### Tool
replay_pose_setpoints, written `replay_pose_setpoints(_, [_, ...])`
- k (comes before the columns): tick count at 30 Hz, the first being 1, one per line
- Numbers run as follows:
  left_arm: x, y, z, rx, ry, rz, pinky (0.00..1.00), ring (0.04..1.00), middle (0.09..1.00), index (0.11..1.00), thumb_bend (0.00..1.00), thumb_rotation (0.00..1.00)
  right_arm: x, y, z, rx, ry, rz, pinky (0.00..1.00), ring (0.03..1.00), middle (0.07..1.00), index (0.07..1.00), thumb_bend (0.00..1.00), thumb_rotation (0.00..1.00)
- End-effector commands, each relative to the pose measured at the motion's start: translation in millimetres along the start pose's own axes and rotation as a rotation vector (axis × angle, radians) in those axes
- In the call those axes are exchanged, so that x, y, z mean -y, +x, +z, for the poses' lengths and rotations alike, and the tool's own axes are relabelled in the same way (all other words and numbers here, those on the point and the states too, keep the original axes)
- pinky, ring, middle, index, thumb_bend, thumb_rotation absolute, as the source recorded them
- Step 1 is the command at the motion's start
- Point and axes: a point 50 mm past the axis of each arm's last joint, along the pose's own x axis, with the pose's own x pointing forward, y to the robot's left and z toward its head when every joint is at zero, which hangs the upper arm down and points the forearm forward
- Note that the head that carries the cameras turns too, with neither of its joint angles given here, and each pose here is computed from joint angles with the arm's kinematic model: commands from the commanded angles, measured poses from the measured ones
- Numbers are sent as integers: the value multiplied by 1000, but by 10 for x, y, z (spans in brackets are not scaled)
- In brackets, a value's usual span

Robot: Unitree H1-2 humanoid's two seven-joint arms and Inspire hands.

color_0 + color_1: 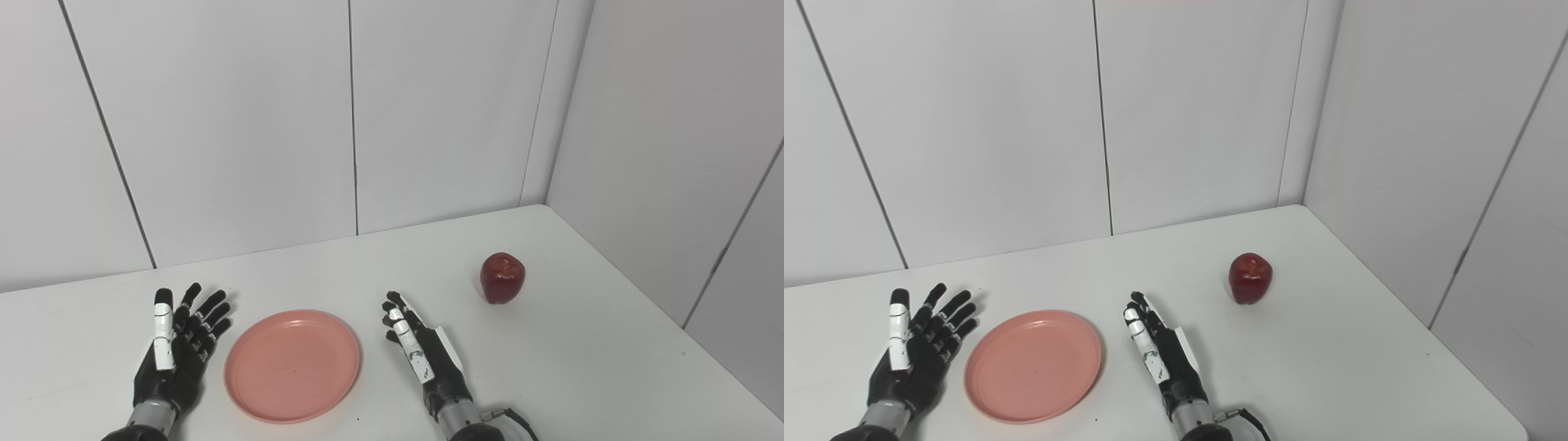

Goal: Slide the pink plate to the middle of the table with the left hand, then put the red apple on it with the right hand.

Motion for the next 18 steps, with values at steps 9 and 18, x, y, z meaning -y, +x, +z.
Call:
replay_pose_setpoints(9, [-158, -131, -302, -140, -10, 65, 915, 889, 872, 968, 676, 999, -150, 7, -40, -15, -8, 49, 886, 908, 921, 932, 798, 1000])
replay_pose_setpoints(18, [-194, -146, -319, -142, -17, 68, 919, 893, 873, 976, 656, 1000, -2, 34, 42, 107, -153, -21, 839, 911, 926, 931, 778, 1000])
